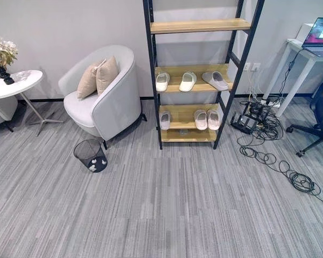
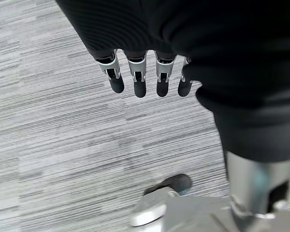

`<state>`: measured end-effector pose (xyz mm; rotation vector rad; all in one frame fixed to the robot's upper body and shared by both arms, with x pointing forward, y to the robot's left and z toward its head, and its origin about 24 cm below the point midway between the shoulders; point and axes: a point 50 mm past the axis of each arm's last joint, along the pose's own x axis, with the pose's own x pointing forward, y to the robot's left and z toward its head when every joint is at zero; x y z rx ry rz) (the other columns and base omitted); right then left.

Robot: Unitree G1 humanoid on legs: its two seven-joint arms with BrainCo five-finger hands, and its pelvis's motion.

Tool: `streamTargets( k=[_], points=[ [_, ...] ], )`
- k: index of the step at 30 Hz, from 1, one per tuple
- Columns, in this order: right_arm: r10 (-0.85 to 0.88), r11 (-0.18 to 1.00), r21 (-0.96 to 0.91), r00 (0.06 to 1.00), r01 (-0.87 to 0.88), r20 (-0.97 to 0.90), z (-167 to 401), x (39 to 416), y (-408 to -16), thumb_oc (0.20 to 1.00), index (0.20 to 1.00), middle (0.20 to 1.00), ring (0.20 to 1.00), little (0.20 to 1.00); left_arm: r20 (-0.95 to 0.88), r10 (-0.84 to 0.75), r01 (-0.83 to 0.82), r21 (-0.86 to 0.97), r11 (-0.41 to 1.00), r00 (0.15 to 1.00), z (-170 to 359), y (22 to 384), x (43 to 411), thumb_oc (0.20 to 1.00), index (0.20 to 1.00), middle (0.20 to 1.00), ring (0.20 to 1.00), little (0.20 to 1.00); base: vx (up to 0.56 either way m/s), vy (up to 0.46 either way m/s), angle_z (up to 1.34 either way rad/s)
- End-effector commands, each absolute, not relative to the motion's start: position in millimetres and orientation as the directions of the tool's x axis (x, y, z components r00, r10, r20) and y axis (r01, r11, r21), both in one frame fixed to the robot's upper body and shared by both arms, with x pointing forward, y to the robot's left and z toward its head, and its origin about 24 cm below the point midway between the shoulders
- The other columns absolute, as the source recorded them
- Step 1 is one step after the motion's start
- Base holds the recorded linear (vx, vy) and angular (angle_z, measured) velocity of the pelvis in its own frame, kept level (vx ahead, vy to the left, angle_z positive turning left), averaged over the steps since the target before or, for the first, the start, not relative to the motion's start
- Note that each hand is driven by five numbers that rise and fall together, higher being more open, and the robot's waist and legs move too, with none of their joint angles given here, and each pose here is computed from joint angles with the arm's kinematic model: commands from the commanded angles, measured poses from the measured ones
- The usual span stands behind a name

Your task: Arrange the slippers neatly on the shoe rack.

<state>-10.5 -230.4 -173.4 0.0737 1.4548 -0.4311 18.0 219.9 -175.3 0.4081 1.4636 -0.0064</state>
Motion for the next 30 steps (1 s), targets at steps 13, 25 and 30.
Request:
streamTargets(
  k=[13, 25, 30],
  points=[
    [-0.144, 0.961, -0.118, 0.089, 0.249, -0.986, -179, 13, -199, 1.0, 1.0, 1.0, 1.0, 1.0, -0.93, 0.143, 0.547, 0.318, 0.774, 0.338, -174, 167, 86, 1.0, 1.0, 1.0, 1.0, 1.0, 0.02, -0.098, -0.16],
    [-0.103, 0.987, -0.092, 0.079, 0.128, -0.992, -180, 22, -195, 1.0, 1.0, 1.0, 1.0, 1.0, -0.882, 0.1, 0.558, 0.375, 0.74, 0.461, -167, 147, 114, 1.0, 1.0, 1.0, 1.0, 1.0, 0.12, -0.115, 0.0],
    [-0.102, 0.991, -0.09, 0.126, 0.098, -0.987, -180, 33, -190, 1.0, 1.0, 1.0, 1.0, 1.0, -0.917, 0.193, 0.545, 0.366, 0.755, 0.349, -174, 170, 80, 1.0, 1.0, 1.0, 1.0, 1.0, 0.35, 0.039, -0.44]
  ],
)
